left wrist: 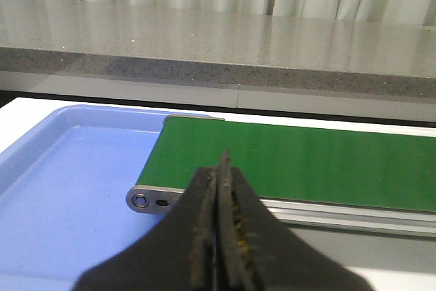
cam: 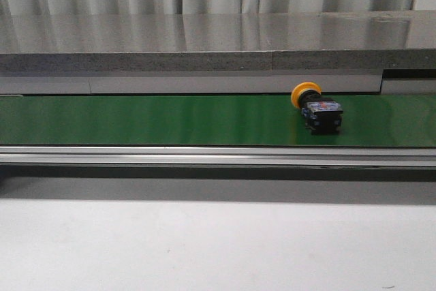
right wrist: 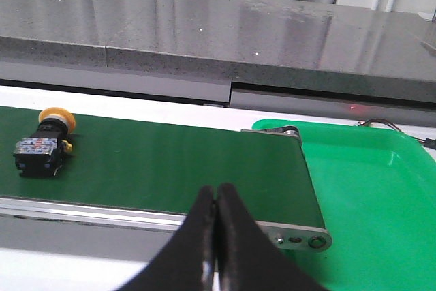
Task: Move button from right to left
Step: 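Let the belt carry the button toward the left arm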
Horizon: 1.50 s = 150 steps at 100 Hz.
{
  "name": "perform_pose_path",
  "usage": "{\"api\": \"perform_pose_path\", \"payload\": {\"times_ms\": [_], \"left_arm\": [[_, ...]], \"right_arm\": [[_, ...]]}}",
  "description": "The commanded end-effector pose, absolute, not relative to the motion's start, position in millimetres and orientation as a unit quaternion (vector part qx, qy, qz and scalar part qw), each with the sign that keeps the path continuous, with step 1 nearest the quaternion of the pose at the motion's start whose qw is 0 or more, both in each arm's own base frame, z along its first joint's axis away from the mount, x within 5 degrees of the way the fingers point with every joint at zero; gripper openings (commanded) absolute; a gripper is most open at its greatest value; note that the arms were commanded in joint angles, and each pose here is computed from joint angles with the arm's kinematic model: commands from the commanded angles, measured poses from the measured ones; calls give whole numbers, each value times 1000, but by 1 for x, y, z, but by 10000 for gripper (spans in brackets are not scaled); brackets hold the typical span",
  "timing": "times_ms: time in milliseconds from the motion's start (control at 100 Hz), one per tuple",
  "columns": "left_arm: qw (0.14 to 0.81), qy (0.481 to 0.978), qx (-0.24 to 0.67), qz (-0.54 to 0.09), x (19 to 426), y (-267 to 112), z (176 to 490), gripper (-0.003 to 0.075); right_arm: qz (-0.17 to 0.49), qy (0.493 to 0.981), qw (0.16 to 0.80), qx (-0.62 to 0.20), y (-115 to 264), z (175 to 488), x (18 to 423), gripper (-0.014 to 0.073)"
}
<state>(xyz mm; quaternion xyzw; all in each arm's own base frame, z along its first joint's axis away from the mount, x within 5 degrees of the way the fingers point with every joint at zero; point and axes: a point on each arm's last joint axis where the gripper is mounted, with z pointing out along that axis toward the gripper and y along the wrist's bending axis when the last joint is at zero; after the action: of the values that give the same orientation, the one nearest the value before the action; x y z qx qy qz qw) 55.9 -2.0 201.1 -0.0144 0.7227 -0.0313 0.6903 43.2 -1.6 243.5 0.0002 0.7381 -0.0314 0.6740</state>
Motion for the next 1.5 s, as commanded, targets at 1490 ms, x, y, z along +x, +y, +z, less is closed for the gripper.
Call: {"api": "perform_pose_path", "payload": {"times_ms": [1490], "left_arm": [[661,748,-16,-57,70,-6,317,-20]], "right_arm": [[-39,705,708,-1,-2,258,43,-60]]}}
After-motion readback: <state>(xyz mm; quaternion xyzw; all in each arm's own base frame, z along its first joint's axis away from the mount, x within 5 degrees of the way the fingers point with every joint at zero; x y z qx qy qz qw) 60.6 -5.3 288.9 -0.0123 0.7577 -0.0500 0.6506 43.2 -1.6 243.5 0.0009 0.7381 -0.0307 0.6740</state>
